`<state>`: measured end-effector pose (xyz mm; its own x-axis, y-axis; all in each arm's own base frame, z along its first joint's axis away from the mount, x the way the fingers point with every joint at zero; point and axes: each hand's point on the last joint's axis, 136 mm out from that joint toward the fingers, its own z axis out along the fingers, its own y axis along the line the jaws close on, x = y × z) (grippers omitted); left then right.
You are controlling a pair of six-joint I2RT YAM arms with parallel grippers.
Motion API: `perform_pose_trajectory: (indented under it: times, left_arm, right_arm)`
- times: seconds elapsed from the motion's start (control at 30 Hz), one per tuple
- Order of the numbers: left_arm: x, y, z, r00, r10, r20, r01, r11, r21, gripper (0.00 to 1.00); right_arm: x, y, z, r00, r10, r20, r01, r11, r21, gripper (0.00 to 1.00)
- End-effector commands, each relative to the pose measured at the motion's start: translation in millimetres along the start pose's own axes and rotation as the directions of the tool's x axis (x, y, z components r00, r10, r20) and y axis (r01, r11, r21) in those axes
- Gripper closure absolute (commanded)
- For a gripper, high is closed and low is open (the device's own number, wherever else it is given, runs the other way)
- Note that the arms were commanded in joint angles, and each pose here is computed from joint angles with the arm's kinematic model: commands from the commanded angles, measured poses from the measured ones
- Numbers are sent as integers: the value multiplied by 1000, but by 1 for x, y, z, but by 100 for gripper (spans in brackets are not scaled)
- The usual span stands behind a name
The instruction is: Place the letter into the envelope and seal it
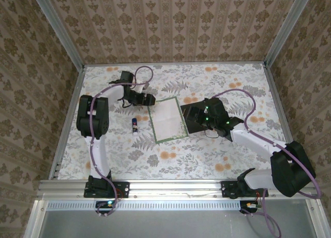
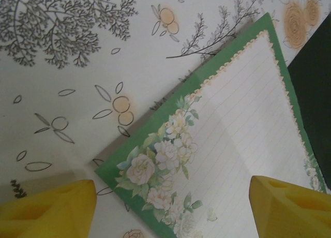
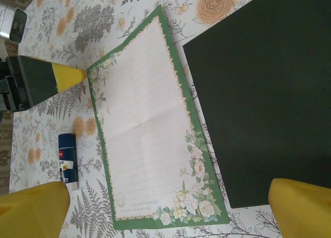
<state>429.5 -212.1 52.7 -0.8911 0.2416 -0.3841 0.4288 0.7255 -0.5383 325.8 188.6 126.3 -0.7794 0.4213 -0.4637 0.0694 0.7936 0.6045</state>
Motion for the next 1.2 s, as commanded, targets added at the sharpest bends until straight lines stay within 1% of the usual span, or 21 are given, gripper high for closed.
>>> perform_pose_trajectory:
  times: [0.0, 0.4, 0.57, 0.9, 1.0, 1.17]
  left_arm:
    - [0, -8, 6, 999, 22, -25, -21, 999, 47, 23]
    - [-2, -6, 10, 999, 16, -28, -15, 999, 50, 26]
    - [-5, -2, 6, 1000, 24, -17, -23, 999, 23, 26]
    - [-23, -14, -18, 998, 44, 51, -45, 999, 17, 17]
    - [-27, -15, -24, 997, 45, 68, -46, 999, 14, 17]
    - [-27, -9, -23, 997, 32, 65, -32, 999, 11, 16]
  right_arm:
    - [-5, -7, -2, 999, 22, 33, -23, 999, 25, 0]
    - [-5, -10, -1, 999, 27, 32, -28, 999, 33, 0]
    - [-5, -10, 0, 999, 28, 29, -29, 999, 32, 0]
    - [-5, -11, 2, 999, 30, 26, -31, 999, 35, 0]
    - [-5, -10, 2, 999, 31, 26, -32, 999, 32, 0]
    - [-4, -11, 2, 999, 33, 25, -33, 999, 33, 0]
